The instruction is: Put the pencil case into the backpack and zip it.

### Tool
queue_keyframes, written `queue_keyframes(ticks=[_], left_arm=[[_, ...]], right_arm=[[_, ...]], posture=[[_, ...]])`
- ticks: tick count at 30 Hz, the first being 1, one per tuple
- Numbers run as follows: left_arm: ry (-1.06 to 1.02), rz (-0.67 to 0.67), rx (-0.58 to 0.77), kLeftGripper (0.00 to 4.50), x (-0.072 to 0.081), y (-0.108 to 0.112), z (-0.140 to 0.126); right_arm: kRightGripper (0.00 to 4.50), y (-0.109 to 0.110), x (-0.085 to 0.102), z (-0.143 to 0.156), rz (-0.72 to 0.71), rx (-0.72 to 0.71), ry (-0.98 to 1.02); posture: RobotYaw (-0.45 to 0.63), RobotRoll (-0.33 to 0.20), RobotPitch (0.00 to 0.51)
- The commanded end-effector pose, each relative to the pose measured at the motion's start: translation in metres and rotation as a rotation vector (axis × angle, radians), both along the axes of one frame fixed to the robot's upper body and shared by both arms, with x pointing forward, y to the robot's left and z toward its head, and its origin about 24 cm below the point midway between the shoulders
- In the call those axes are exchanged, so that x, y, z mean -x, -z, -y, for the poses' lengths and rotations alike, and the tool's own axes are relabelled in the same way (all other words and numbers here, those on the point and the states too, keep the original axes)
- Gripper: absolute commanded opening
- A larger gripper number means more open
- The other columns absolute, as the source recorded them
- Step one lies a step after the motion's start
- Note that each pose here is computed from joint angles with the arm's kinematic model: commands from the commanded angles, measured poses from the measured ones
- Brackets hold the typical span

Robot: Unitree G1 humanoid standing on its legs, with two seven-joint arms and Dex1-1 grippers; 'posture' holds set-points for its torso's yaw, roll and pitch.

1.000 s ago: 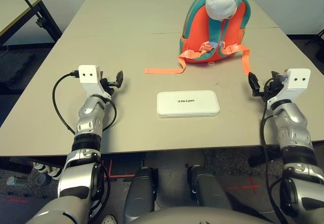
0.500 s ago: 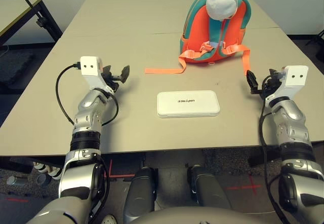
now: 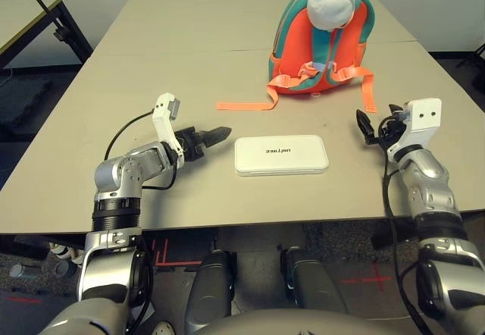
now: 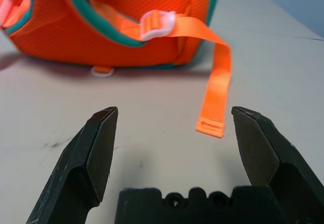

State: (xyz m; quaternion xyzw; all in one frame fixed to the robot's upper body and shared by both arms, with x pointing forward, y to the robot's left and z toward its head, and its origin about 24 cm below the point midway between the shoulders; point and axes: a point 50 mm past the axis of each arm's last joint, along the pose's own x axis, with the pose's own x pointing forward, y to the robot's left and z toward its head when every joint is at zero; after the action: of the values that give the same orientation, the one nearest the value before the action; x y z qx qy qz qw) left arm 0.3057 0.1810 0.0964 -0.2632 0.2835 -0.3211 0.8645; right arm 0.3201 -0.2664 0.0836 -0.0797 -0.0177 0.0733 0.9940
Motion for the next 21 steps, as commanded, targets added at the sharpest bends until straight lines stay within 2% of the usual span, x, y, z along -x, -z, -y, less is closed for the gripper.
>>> queue_keyframes(ticks=[1,4,7,11,17,21], left_arm=[[0.014,-0.038,0.028,4.50,0.005,0.000,0.000],[0.019,-0.078,0.034,4.50,0.007,0.002,0.000],[0.041,-0.129,0.065,4.50,0.010,0.004,0.002],[0.047,-0.180,0.103,4.50,0.011,0.006,0.004],[0.042,-0.211,0.142,4.50,0.009,0.006,0.005],[0.041,-0.238,0.181,4.50,0.007,0.006,0.007]], right_arm=[[4.45,-0.002,0.005,-0.003,-0.013,0.092,-0.083],[4.45,-0.006,0.009,-0.006,-0.024,0.173,-0.159],[3.87,-0.009,0.013,-0.009,-0.044,0.274,-0.249],[2.36,-0.010,0.020,-0.019,-0.072,0.393,-0.387],[0.05,-0.006,0.028,-0.030,-0.108,0.498,-0.519],[0.05,0.000,0.033,-0.033,-0.152,0.526,-0.577]], posture=[[-0.05,0.000,0.086],[-0.05,0.000,0.085],[-0.06,0.000,0.085],[-0.07,0.000,0.085],[-0.07,0.000,0.087],[-0.08,0.000,0.092]])
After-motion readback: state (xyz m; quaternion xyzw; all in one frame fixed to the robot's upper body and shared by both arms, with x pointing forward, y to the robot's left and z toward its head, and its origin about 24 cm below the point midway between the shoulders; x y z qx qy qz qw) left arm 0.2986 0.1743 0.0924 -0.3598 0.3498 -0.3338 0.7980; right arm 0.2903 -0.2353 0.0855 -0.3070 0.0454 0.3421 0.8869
